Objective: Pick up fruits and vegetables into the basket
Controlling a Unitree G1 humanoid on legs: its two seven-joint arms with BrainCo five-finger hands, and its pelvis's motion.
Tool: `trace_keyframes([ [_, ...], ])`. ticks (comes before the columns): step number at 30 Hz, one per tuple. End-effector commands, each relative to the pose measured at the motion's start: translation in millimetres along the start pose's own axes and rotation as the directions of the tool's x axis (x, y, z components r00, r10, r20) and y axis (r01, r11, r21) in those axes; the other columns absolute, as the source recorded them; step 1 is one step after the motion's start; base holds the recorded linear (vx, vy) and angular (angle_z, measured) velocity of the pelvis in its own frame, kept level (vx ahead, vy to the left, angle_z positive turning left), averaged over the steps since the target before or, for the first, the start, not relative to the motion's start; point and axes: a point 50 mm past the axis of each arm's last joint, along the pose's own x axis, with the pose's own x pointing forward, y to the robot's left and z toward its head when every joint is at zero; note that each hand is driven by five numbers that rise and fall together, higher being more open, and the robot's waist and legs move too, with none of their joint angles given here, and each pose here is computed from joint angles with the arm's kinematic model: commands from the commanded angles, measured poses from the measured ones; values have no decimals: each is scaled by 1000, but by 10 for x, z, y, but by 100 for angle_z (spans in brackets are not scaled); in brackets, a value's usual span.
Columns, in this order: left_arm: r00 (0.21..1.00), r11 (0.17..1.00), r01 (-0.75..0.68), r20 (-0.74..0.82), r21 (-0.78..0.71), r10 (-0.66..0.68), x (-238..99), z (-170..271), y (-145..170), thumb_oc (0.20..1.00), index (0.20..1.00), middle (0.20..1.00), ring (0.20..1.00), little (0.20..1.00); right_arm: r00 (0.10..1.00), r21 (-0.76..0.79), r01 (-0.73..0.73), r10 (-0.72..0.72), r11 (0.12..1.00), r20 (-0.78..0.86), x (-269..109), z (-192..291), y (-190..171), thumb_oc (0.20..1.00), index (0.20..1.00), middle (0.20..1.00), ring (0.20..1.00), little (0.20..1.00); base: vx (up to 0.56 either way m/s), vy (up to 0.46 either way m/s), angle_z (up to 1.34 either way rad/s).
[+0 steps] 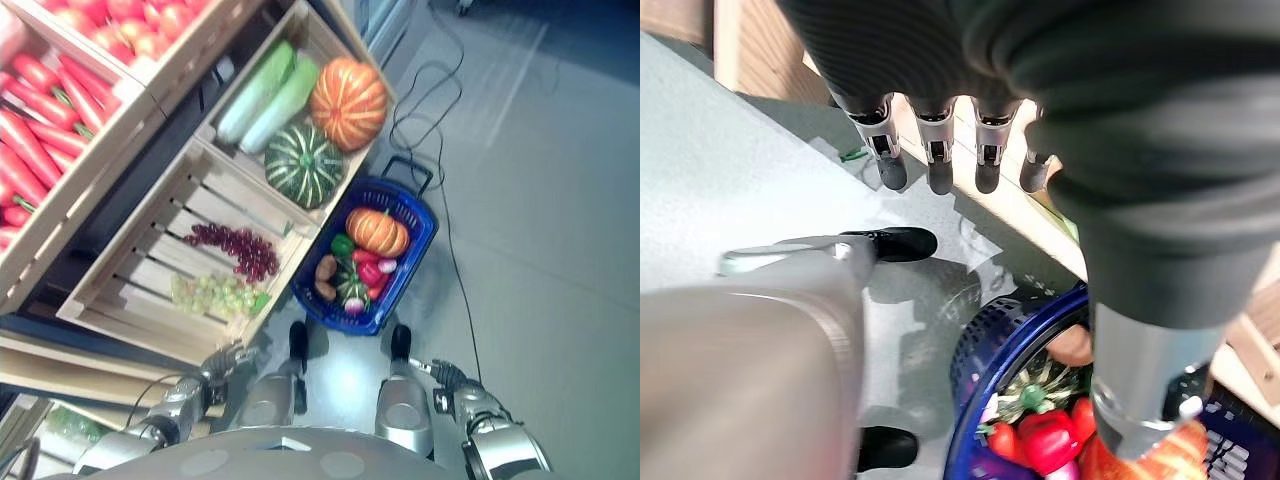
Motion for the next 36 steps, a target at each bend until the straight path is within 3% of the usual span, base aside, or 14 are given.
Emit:
trace_keyframes([
  [1,992,1000,-8,129,-20,11,65,341,13,1000,1000,1000,1000,1000,999,38,20,-21,999,31,5,121,-46,1000,1000,1000,1000,1000,-77,14,7],
  [11,870,996,-5,491,-90,49,36,1190,-25,1000,1000,1000,1000,1000,990,77,44,-54,996,129,-10,478,-191,1000,1000,1000,1000,1000,-115,-14,7],
  [16,733,992,-48,670,-115,113,-105,1699,-3,1000,1000,1000,1000,1000,985,119,56,-74,991,154,-20,592,-235,1000,1000,1000,1000,1000,-85,-32,4],
  [23,504,955,-269,827,-122,247,-354,2119,-5,1000,1000,1000,1000,1000,983,143,48,-73,989,170,-22,638,-224,1000,1000,1000,1000,1000,-11,0,1],
  [29,319,824,-559,893,-92,316,-501,2383,59,1000,1000,1000,1000,1000,981,130,37,-61,991,183,-22,683,-194,1000,1000,1000,1000,1000,0,1,0],
  [36,282,565,-824,894,40,349,-507,2515,374,1000,1000,1000,1000,1000,977,112,26,-49,993,206,-30,767,-196,1000,1000,1000,1000,1000,2,0,-1],
])
